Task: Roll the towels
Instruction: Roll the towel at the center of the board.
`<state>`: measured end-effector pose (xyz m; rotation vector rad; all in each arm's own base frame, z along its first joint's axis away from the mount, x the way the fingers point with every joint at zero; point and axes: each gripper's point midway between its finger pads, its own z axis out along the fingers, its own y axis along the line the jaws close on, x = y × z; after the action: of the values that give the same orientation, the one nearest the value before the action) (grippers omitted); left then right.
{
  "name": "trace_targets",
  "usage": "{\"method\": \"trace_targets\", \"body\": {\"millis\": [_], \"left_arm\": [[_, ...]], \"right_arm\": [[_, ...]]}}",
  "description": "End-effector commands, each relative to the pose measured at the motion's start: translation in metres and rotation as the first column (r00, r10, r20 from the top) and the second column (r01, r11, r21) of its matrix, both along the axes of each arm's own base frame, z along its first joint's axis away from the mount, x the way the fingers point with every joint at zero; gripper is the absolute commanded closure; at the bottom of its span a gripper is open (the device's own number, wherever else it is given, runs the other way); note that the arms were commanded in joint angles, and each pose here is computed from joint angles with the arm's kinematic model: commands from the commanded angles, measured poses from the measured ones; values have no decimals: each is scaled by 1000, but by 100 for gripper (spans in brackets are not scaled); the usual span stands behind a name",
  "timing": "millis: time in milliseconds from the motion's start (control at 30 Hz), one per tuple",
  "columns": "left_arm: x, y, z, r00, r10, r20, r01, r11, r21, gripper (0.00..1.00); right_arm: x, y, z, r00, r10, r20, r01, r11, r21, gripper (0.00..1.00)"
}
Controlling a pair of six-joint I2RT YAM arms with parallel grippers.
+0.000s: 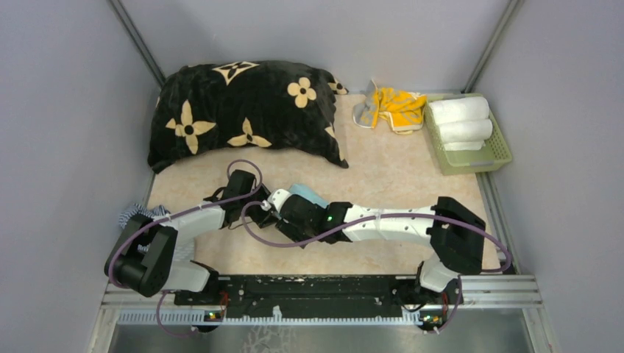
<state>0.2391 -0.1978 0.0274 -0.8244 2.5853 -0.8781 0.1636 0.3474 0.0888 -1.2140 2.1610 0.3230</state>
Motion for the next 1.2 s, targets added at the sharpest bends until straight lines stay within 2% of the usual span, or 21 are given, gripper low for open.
{"method": "trace_targets", "body": {"millis": [0, 500, 567, 633, 733, 833, 967, 1167], "left_arm": [[-27, 30, -38, 991, 50, -121, -32, 988, 149, 40], [-27, 31, -31, 993, 38, -110, -21, 988, 153, 35], [-25, 32, -26, 995, 41, -91, -27, 988, 155, 34], [-22, 31, -19, 997, 41, -69, -30, 989, 146, 32], [-19, 29, -7, 999, 37, -37, -32, 991, 131, 30], [-18, 30, 5, 999, 34, -11, -32, 991, 127, 28], [-21, 30, 17, 999, 31, 21, -33, 994, 102, 27], [-26, 29, 30, 997, 58, 57, -61, 997, 45, 27]], "right_arm": [[23, 11, 6, 987, -30, 156, 38, 998, -47, 48], [21, 3, -77, 990, 69, 123, -36, 968, -249, 49], [17, 1, -83, 993, 74, 88, -50, 966, -254, 52], [13, 1, -86, 997, 72, 40, -60, 969, -238, 60], [3, 4, -84, 994, 86, -62, -95, 981, -169, 76], [-14, 13, -75, 967, 125, -223, -136, 990, -36, 85], [-23, 23, -60, 898, 177, -403, -130, 982, 140, 95], [-23, 31, -44, 748, 250, -615, -46, 944, 328, 99]]}}
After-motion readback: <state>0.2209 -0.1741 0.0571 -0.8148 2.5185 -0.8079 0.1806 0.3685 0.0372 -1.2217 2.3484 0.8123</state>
